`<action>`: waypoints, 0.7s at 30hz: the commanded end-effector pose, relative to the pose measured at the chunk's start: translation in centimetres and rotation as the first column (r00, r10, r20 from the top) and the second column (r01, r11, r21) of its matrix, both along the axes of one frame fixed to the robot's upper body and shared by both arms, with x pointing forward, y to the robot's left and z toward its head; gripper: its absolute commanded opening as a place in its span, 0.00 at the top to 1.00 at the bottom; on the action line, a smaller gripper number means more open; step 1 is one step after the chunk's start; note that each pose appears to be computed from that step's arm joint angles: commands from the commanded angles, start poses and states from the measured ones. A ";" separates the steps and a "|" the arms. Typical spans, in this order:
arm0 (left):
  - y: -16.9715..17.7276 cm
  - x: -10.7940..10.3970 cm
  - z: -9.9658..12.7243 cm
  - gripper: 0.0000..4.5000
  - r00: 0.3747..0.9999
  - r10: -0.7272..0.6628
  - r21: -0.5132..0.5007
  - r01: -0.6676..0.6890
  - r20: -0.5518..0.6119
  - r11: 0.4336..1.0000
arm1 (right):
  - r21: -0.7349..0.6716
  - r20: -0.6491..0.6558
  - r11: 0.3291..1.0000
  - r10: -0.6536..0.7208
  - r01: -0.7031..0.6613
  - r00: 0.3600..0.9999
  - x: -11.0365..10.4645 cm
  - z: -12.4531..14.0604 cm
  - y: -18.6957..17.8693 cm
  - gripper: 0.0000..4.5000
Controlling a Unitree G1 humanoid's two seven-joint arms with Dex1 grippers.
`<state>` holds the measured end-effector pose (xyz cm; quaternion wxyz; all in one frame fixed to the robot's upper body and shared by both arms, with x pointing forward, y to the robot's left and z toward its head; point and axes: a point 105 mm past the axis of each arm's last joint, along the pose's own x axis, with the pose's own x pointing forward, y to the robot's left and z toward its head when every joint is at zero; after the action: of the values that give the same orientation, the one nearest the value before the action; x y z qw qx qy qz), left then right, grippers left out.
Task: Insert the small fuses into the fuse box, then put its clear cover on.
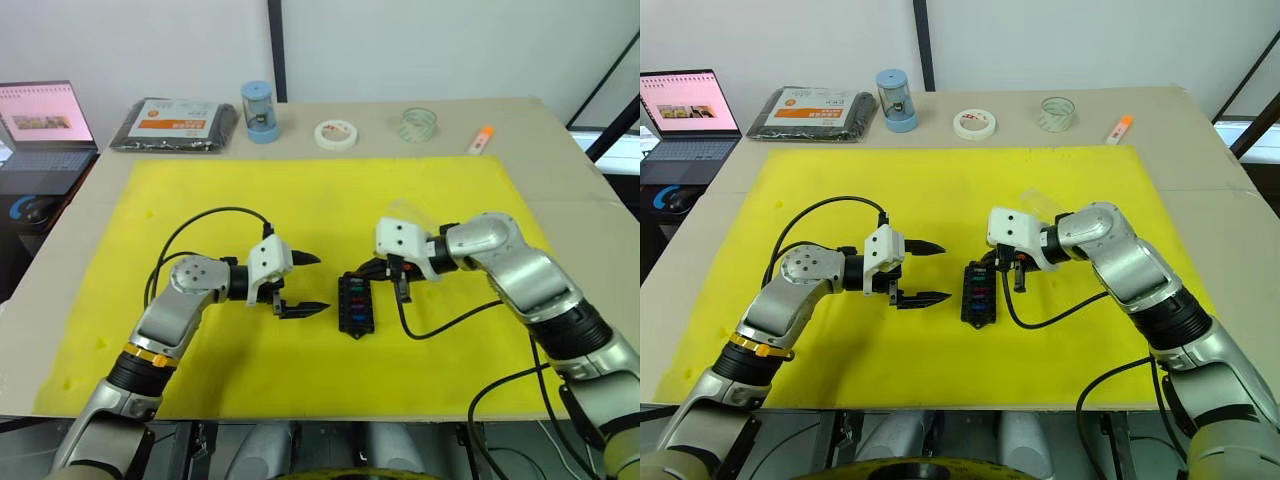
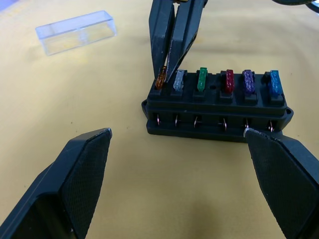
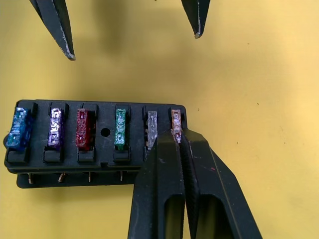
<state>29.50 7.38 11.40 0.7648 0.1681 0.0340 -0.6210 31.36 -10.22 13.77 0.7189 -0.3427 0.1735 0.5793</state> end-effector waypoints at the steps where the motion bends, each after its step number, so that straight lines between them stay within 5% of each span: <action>1: -0.2 0.2 0.9 0.01 0.999 -0.006 -0.008 0.007 0.044 1.000 | -0.015 0.024 1.000 -0.013 0.013 1.000 0.6 0.3 -0.2 1.00; 3: -0.2 0.2 0.9 0.01 0.999 -0.005 -0.009 0.005 0.044 1.000 | -0.010 0.021 1.000 -0.014 0.014 1.000 0.7 0.3 -0.2 1.00; 10: -0.1 0.1 0.8 0.00 0.999 -0.006 -0.007 0.006 0.040 1.000 | 0.019 0.027 1.000 -0.018 0.018 0.999 0.8 0.8 -0.1 0.55; 21: -0.1 0.2 0.8 0.00 0.999 -0.014 -0.003 0.014 0.041 1.000 | 0.049 0.006 0.999 -0.013 0.012 1.000 0.1 1.4 -0.4 0.55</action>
<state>29.61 7.50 11.18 0.7651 0.1701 0.0360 -0.6200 31.74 -10.59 14.13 0.7306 -0.3243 0.1768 0.5742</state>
